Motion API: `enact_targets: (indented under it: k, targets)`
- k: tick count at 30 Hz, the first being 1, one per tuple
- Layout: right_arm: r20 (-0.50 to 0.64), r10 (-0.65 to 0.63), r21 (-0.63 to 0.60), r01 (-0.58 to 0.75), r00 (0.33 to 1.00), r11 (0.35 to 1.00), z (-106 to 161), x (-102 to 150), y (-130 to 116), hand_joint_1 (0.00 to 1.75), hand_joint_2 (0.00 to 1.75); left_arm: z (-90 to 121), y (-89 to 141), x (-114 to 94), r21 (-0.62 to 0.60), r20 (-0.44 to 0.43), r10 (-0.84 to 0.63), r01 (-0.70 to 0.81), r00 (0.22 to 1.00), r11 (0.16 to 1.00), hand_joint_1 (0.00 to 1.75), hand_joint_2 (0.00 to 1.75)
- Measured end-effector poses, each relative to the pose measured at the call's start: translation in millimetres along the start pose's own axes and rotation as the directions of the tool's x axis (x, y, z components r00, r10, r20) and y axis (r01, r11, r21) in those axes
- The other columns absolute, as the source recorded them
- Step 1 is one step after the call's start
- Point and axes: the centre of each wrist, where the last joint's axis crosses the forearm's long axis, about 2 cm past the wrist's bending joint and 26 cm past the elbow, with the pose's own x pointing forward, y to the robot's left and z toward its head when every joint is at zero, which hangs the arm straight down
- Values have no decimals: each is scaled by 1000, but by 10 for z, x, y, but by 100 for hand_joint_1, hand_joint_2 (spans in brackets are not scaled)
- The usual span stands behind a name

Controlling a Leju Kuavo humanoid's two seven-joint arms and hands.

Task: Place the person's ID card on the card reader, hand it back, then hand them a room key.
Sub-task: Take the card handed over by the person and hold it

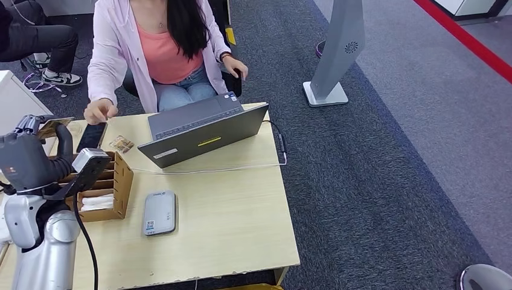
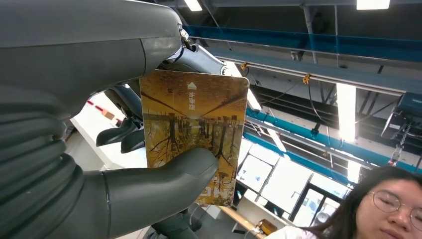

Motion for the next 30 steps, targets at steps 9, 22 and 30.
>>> enact_targets:
  k: [9, 22, 30]
  targets:
    - [-7, -18, -6, 18, 1000, 1000, -1, -8, -4, 0, 0, 304, -126, 116, -78, 25, 24, -22, 999, 997, 175, 175]
    - [-28, -63, -24, 62, 998, 998, -3, -27, -20, 0, 0, 1046, -223, 394, -218, 39, 81, -71, 996, 973, 175, 175]
    - [-29, -73, -26, 72, 997, 997, -4, -29, -25, 0, 0, 1253, -262, 418, -320, 8, 76, -70, 997, 945, 175, 175]
